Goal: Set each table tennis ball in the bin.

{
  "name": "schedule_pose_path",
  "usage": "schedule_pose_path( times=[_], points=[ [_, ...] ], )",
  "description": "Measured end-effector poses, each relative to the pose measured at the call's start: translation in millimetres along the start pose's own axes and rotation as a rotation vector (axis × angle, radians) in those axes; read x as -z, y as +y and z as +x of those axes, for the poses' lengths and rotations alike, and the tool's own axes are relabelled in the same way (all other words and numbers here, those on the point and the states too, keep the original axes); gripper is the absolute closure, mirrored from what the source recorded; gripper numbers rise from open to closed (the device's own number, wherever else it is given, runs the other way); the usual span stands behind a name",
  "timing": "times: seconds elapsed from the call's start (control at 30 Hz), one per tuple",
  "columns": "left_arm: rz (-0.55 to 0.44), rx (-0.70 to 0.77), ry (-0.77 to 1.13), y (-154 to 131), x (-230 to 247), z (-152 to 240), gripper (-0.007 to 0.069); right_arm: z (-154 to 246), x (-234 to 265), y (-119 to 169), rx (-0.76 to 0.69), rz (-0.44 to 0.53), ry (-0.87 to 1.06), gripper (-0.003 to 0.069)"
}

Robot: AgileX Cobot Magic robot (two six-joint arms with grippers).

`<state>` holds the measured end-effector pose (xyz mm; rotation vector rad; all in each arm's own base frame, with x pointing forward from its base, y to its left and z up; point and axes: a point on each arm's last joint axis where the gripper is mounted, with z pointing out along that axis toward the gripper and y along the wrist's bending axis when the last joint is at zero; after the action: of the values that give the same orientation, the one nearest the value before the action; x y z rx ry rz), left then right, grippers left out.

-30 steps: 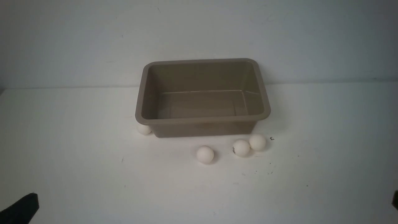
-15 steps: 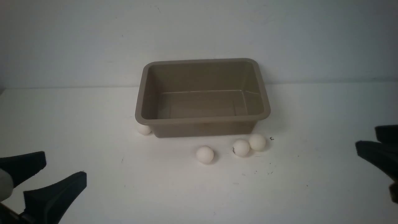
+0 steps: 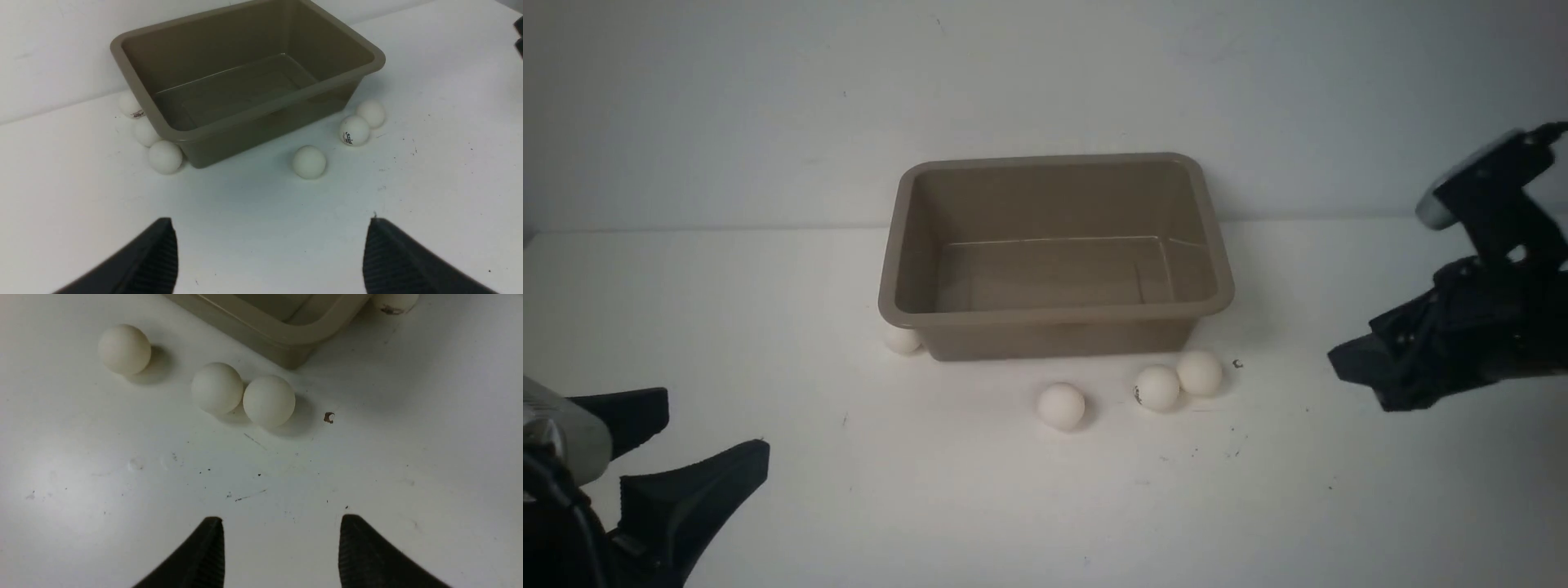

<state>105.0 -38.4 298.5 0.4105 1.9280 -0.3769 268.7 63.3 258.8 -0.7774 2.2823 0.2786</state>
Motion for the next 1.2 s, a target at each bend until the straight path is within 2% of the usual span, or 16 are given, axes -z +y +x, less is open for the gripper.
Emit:
schedule_pose_path(
  times=[0.23, 0.37, 0.63, 0.87, 1.2],
  points=[
    [0.008, 0.0, 0.007, -0.7, -0.1, 0.6, 0.0074, -15.7, -50.3, -20.3, -0.075, -0.074, 0.027, 0.0292],
    [0.024, 0.001, 0.019, -2.1, -0.2, 1.7, 0.0074, -27.5, -62.3, -26.7, -0.101, -0.101, 0.029, 0.0291],
    [0.044, 0.001, 0.034, -3.9, -0.1, 3.1, 0.0074, -43.2, -87.3, -10.6, -0.061, -0.168, 0.047, 0.0291],
    [0.07, 0.001, 0.054, -6.2, 0.1, 4.8, 0.0074, -35.6, -114.2, -7.7, -0.078, -0.134, 0.083, 0.0291],
    [0.07, 0.001, 0.055, -6.1, -0.1, 4.9, 0.0074, -24.3, -134.9, -10.7, -0.095, -0.135, 0.13, 0.0291]
  ],
)
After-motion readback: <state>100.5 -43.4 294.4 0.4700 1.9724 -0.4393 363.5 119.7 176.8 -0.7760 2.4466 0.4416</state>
